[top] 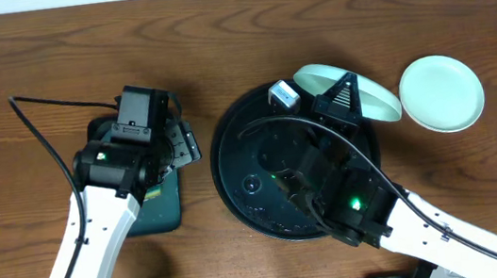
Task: Clean dirty plates on tray and stack at the side
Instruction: 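Carry the green plate right and stack it on the plate pile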
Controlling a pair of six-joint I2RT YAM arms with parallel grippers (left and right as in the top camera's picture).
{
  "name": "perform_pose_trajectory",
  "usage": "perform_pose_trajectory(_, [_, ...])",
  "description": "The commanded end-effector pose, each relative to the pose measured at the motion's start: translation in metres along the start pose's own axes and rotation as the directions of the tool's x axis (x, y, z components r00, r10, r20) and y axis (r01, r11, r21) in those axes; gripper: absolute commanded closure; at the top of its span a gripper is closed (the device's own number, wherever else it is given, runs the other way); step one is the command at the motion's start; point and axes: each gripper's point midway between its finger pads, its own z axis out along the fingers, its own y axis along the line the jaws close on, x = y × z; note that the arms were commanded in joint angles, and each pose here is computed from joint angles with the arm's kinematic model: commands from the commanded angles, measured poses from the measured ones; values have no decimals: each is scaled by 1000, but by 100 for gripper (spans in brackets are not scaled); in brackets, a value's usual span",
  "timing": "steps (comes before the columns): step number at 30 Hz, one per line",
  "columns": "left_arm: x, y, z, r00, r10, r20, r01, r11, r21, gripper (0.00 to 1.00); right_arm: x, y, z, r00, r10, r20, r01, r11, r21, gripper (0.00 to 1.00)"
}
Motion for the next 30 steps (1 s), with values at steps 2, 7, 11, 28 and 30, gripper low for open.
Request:
perform_pose_trajectory(2, [1, 2, 3, 1000, 9, -4, -9, 1000, -18, 21, 2, -9, -4, 1000, -10, -19, 10, 1000, 18, 99])
perform_pose_trajectory(7, [1, 2, 3, 1000, 9, -4, -9, 1000, -18, 21, 2, -9, -3, 1000, 8, -21, -8, 1000, 20, 99])
perform_pose_trajectory(11, [0, 2, 3, 1000, 9, -3, -9, 1000, -18, 21, -1, -2, 9, 995, 98, -17, -98, 995, -4, 99])
perform_pose_trajectory(28, [0, 2, 3, 1000, 9, 0, -9, 1000, -15, 21, -32, -16, -14, 958, 274, 87, -274, 962, -8, 99])
perform_pose_trajectory(30, [-1, 2, 3, 1000, 9, 1, -9, 1000, -15, 21, -26, -24, -21, 965, 259, 50, -260, 965, 27, 99])
